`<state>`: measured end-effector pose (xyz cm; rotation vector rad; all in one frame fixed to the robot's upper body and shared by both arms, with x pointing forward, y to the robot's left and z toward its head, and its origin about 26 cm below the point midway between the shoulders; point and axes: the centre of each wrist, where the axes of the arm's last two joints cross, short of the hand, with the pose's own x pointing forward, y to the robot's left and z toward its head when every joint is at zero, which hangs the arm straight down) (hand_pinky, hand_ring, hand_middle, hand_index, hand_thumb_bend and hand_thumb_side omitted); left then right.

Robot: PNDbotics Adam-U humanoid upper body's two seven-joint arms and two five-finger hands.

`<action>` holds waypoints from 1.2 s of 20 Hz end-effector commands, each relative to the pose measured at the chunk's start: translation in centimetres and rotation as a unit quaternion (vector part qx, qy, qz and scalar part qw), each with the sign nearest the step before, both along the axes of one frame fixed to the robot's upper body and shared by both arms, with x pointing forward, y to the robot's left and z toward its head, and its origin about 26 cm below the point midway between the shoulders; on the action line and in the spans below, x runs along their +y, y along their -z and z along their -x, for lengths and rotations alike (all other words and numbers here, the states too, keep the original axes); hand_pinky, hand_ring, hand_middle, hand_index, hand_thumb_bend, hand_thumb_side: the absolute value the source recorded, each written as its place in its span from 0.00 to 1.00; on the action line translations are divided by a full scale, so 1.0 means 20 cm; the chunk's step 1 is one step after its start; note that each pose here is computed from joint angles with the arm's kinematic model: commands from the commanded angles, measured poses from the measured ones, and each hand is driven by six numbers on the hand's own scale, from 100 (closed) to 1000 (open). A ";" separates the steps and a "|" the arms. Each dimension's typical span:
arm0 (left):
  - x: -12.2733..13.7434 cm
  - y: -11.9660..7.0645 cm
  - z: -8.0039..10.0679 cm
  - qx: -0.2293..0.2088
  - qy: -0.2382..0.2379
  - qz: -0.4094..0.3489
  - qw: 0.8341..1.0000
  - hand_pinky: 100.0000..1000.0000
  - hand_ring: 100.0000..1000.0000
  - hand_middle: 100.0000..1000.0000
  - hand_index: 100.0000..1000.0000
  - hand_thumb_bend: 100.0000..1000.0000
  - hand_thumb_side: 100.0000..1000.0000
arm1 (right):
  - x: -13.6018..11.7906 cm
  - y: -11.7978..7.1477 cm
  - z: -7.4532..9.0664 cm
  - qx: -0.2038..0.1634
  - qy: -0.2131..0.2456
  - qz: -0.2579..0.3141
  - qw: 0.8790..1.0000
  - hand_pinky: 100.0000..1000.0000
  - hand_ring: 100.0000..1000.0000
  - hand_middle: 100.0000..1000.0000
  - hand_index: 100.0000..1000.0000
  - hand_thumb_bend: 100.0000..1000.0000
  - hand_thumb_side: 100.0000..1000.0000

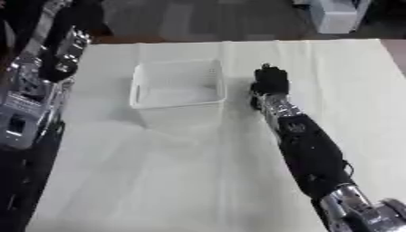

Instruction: Pick up objects on the table and place them in the box.

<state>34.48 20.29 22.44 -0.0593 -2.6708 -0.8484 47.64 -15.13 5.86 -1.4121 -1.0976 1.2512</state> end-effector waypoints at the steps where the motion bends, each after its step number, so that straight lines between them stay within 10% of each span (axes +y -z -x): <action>1: 0.00 -0.03 0.01 -0.012 0.003 -0.001 1.000 0.77 0.72 0.83 0.92 0.00 0.78 | -0.02 -0.02 -0.01 -0.036 0.004 -0.008 0.999 0.00 0.00 0.00 0.00 0.13 0.00; 24: 0.01 -0.02 0.01 -0.008 0.003 -0.003 1.000 0.77 0.72 0.83 0.92 0.00 0.78 | 0.01 -0.37 -0.05 -0.158 -0.011 -0.054 0.986 0.00 0.00 0.00 0.00 0.08 0.00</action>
